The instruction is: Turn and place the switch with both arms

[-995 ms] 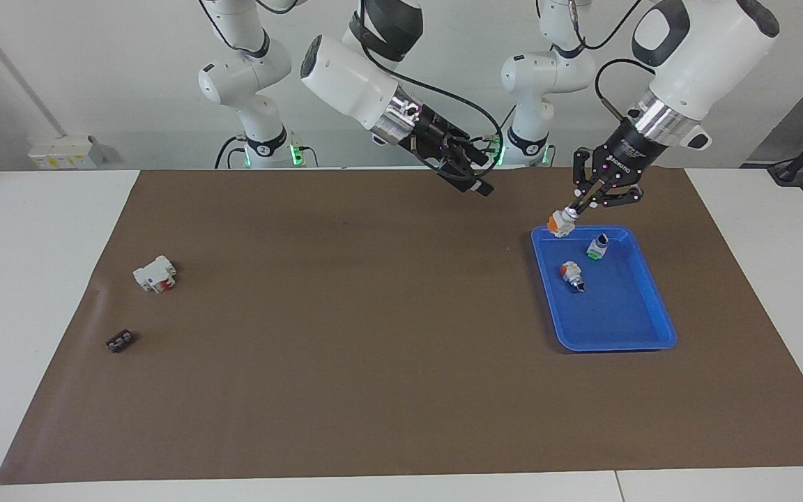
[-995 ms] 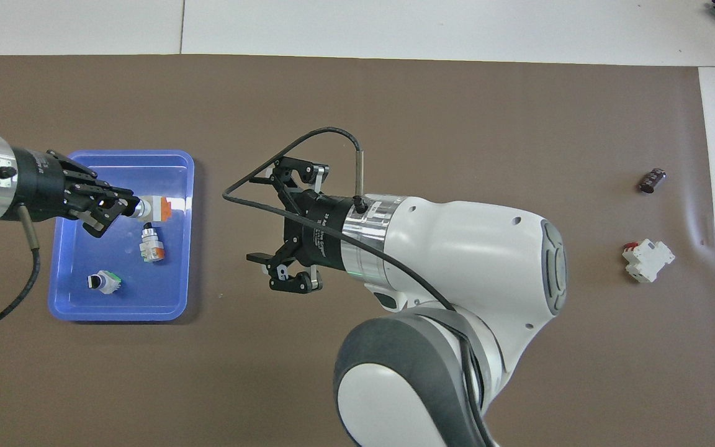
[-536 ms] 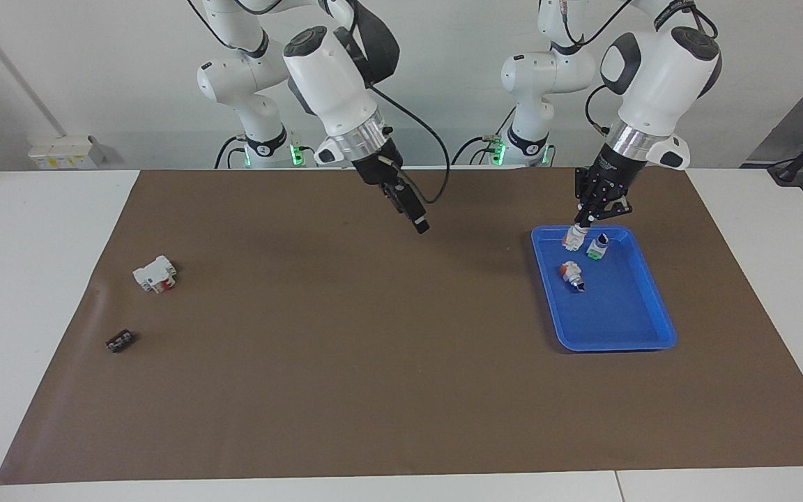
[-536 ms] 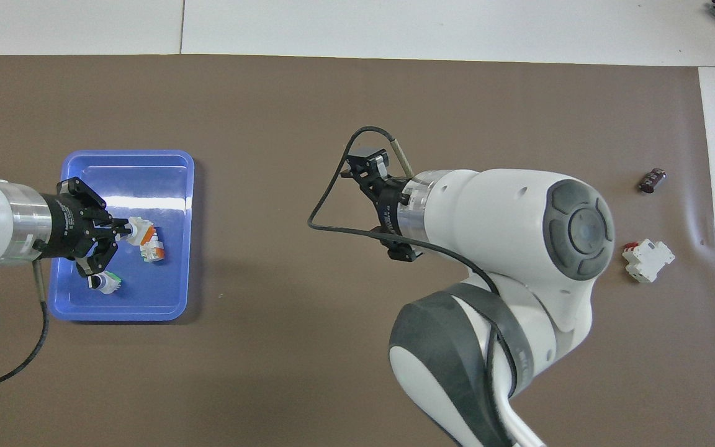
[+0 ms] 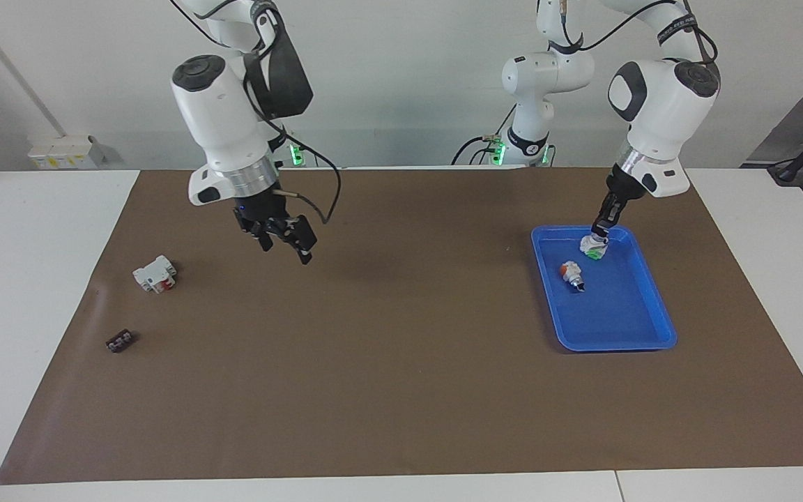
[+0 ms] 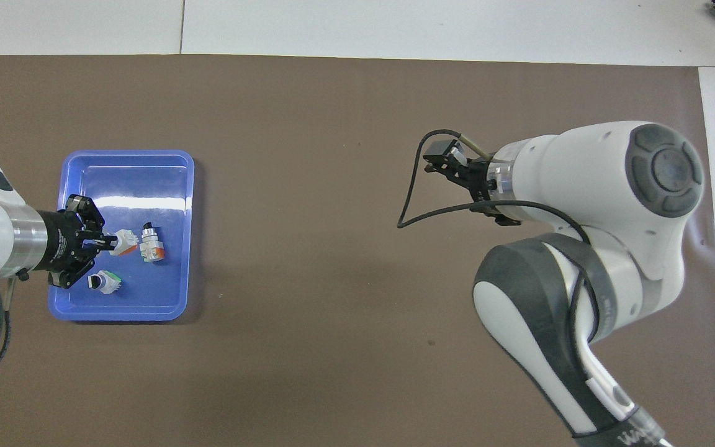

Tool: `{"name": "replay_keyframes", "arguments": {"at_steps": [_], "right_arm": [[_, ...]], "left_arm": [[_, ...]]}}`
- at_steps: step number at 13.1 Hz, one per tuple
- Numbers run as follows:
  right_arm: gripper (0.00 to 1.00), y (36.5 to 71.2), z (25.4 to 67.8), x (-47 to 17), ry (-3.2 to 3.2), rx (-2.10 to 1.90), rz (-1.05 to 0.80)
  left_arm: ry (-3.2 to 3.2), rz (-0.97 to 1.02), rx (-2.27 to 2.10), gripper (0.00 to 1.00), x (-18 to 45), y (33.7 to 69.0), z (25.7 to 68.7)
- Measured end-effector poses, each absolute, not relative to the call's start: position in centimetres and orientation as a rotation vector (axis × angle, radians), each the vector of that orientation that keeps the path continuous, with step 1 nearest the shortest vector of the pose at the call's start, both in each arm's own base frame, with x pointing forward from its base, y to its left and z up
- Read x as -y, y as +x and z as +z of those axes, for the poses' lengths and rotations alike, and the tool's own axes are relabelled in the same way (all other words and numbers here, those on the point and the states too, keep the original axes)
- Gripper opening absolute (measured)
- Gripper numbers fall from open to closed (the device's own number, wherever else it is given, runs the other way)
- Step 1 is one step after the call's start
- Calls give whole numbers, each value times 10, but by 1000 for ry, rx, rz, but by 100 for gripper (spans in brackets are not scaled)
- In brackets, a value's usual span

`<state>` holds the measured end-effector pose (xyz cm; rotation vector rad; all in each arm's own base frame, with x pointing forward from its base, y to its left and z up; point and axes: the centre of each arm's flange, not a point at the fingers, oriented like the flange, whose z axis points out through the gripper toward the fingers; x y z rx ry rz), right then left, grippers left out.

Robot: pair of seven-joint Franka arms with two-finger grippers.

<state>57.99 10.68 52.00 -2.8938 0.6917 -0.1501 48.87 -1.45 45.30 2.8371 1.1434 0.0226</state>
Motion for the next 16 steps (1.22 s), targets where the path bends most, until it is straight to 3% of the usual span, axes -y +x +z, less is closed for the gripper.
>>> {"name": "replay_keyframes", "arguments": {"at_steps": [5, 6, 7, 10, 13, 16], "right_arm": [[100, 551, 578, -19, -2972, -554, -50], [100, 548, 595, -10, -3001, -519, -49], [100, 546, 611, -1, -3029, -496, -57], [100, 536, 647, 18, -3045, -498, -45], [100, 534, 649, 19, -3061, -460, -26], [100, 530, 647, 21, -3139, -370, 10]], "left_arm": [[3042, -91, -475, 10, 12, 468, 410], [3058, -99, -352, 17, 13, 466, 407], [3066, -97, -244, 17, 13, 465, 406], [3071, -88, -43, 47, 9, 466, 407], [3062, -71, 151, 78, -15, 466, 407], [3051, -4, 334, 80, -48, 470, 402]]}}
